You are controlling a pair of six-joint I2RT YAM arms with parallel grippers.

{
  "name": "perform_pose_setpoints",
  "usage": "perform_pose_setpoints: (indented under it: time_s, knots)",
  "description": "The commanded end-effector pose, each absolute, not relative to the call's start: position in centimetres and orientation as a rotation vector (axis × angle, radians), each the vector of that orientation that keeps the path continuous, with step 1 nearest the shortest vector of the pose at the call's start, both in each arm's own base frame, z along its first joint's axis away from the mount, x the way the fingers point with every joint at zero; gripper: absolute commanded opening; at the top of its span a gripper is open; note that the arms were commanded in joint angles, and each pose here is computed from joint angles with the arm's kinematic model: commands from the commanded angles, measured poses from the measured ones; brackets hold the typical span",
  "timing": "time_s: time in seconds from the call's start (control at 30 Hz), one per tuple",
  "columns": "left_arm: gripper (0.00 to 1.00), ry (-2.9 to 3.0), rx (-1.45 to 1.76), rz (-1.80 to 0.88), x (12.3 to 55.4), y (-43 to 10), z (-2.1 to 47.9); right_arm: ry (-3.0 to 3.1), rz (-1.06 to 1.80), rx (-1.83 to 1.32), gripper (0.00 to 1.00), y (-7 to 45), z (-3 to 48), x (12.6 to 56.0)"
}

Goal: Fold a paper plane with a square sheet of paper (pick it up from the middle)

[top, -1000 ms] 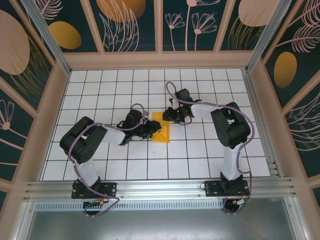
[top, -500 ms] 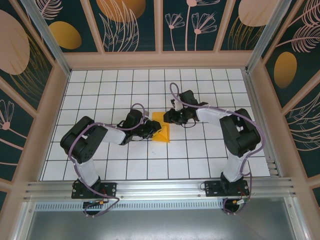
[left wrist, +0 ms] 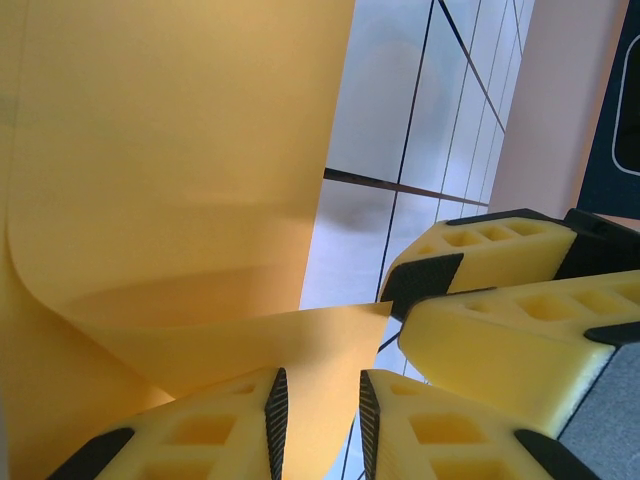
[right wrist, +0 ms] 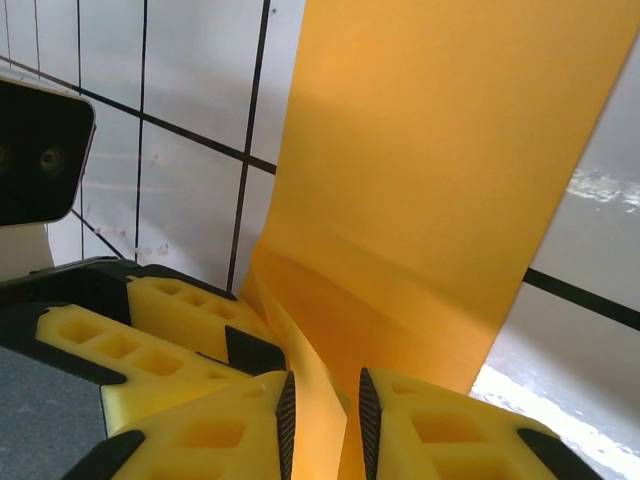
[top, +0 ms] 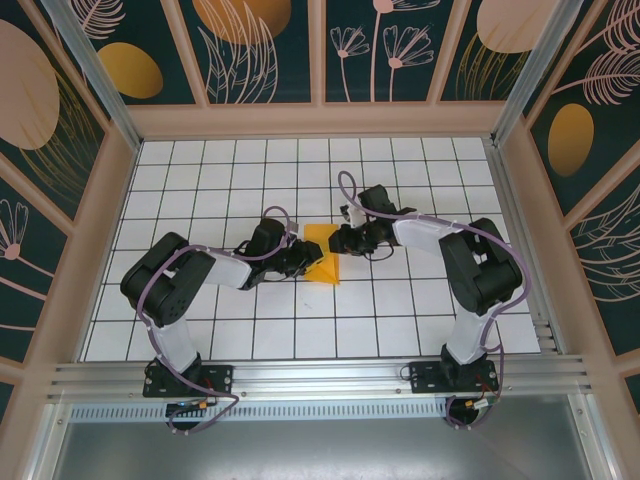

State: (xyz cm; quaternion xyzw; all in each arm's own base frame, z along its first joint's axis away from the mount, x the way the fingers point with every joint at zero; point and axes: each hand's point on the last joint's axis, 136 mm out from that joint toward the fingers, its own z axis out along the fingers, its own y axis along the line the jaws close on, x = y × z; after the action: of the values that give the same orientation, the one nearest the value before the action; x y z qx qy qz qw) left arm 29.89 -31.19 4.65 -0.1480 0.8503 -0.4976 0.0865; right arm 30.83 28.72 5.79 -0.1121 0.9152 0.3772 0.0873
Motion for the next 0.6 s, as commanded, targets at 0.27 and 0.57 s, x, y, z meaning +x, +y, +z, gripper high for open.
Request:
perform_pose_setpoints:
  time_s: [0.27, 0.57]
  knots:
    - [0.29, 2.525, -0.402, -1.481, 30.3, -31.7, 5.1, 2.758, 1.098, -0.351, 0.11, 28.5, 4.3, 30.1]
    - [0.35, 2.490, -0.354, -1.510, 30.9, -32.3, 6.5, 2.789, 0.975, -0.305, 0.06, 27.2, 2.9, 30.5]
